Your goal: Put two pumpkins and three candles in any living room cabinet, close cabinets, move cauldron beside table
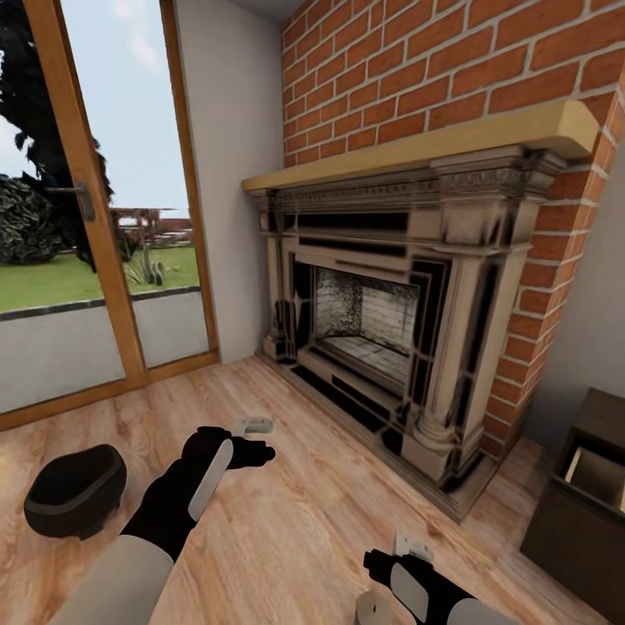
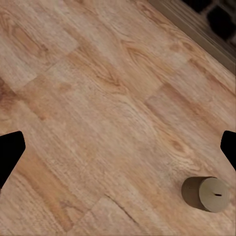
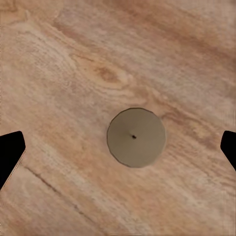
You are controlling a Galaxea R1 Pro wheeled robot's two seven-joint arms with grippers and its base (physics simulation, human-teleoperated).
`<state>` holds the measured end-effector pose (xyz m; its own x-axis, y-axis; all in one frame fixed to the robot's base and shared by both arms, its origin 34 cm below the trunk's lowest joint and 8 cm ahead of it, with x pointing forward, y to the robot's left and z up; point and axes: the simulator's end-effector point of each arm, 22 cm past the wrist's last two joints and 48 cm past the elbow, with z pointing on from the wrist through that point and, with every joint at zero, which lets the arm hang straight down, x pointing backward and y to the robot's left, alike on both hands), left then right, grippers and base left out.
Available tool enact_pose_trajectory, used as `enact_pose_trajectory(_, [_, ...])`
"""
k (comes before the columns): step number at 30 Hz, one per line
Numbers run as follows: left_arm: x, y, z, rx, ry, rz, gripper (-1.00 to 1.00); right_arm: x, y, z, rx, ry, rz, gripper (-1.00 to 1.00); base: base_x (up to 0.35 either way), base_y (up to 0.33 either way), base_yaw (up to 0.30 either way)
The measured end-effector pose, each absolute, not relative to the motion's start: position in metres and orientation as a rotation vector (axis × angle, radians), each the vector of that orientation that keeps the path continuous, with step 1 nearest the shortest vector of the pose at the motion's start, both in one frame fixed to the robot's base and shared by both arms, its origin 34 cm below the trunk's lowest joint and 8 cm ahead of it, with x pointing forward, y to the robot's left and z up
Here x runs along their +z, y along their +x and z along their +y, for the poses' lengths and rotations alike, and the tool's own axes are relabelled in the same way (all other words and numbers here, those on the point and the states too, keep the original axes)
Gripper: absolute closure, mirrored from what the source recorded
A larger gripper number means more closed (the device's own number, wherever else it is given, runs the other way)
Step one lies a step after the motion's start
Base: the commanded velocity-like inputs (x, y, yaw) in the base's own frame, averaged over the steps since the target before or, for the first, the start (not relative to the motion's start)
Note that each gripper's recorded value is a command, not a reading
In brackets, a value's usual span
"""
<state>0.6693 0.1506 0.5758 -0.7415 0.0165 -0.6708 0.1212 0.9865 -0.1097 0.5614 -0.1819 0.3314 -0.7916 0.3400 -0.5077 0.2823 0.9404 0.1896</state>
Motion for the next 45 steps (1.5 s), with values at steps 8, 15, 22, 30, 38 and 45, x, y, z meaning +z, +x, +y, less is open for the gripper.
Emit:
enact_pose_trajectory(8, [0.575, 0.669, 0.151, -0.188, 0.096, 2.402, -1.00, 0.331, 0.561, -0.181, 0.141, 0.441, 2.537, -1.00, 0.195, -0.037, 0.000])
enact_pose_trajectory(15, [0.574, 0.669, 0.151, -0.187, 0.096, 2.404, -1.00, 0.331, 0.561, -0.181, 0.141, 0.440, 2.538, -1.00, 0.076, -0.044, 0.000])
enact_pose_trajectory(22, [0.575, 0.668, 0.148, -0.190, 0.104, 2.403, -1.00, 0.331, 0.561, -0.181, 0.140, 0.440, 2.537, -1.00, 0.004, -0.002, 0.000])
enact_pose_trajectory(30, [0.572, 0.668, 0.147, -0.200, 0.103, 2.400, -1.00, 0.327, 0.560, -0.183, 0.137, 0.441, 2.537, -1.00, 0.000, 0.000, 0.000])
enact_pose_trajectory(38, [0.554, 0.663, 0.147, -0.205, 0.101, 2.400, -1.00, 0.309, 0.556, -0.185, 0.136, 0.442, 2.535, -1.00, 0.000, 0.000, 0.000])
enact_pose_trajectory(45, [0.540, 0.660, 0.147, -0.212, 0.098, 2.403, -1.00, 0.295, 0.554, -0.187, 0.132, 0.444, 2.530, -1.00, 0.000, 0.000, 0.000])
